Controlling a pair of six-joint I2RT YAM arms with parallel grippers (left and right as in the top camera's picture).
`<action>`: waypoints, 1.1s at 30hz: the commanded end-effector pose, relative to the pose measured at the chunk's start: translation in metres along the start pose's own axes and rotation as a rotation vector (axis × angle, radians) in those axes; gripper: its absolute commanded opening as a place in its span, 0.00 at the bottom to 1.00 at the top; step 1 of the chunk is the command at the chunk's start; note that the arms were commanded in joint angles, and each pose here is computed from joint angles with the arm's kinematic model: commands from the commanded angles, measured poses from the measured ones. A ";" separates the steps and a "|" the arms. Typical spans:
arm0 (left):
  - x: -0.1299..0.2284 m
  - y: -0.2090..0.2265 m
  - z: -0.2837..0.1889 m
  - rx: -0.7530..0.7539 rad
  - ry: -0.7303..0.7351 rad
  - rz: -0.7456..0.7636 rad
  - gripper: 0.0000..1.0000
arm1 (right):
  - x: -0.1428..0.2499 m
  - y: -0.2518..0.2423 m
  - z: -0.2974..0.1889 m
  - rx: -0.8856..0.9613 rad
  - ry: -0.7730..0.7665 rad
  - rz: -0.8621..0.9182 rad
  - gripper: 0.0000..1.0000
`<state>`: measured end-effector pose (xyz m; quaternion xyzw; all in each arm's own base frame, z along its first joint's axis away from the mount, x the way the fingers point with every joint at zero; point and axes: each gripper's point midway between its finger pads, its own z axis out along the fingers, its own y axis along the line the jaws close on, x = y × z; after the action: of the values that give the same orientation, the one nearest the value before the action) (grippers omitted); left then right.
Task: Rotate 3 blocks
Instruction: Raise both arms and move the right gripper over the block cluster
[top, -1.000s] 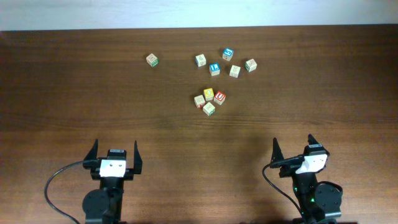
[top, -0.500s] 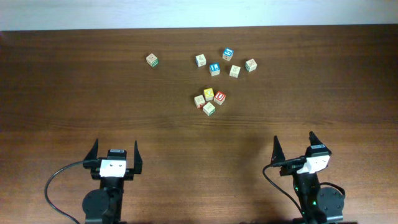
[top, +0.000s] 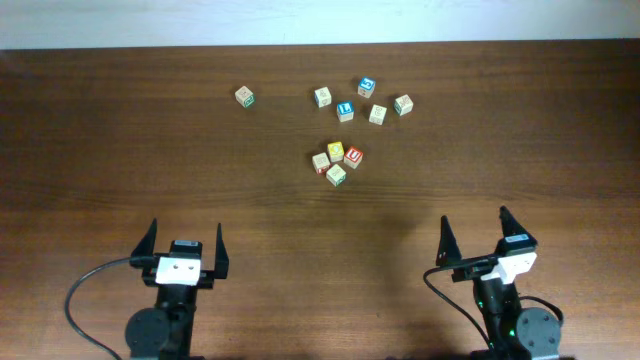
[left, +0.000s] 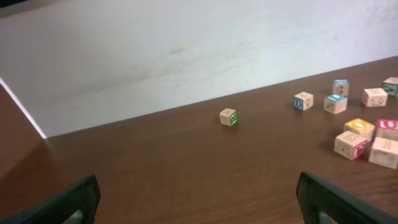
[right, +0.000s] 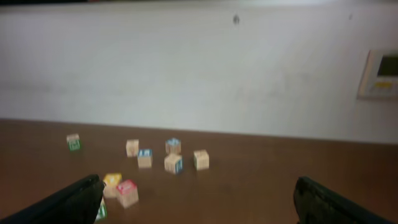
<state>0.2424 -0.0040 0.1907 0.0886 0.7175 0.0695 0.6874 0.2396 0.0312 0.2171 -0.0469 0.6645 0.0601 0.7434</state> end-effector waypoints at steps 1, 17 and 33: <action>-0.033 0.004 -0.004 0.020 -0.015 0.002 0.99 | -0.043 0.005 -0.006 -0.026 -0.091 -0.013 0.98; -0.109 0.004 0.061 0.214 0.338 -0.035 0.99 | -0.072 0.027 0.054 -0.175 0.251 0.038 0.98; -0.045 -0.035 0.171 0.485 0.924 -0.175 0.99 | 0.014 0.068 0.192 -0.475 0.974 0.303 0.98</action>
<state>0.4028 -0.0497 0.2281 0.1455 0.9428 -0.1102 0.2790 0.4029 0.1124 0.2354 -0.1274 0.8991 0.2381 0.3444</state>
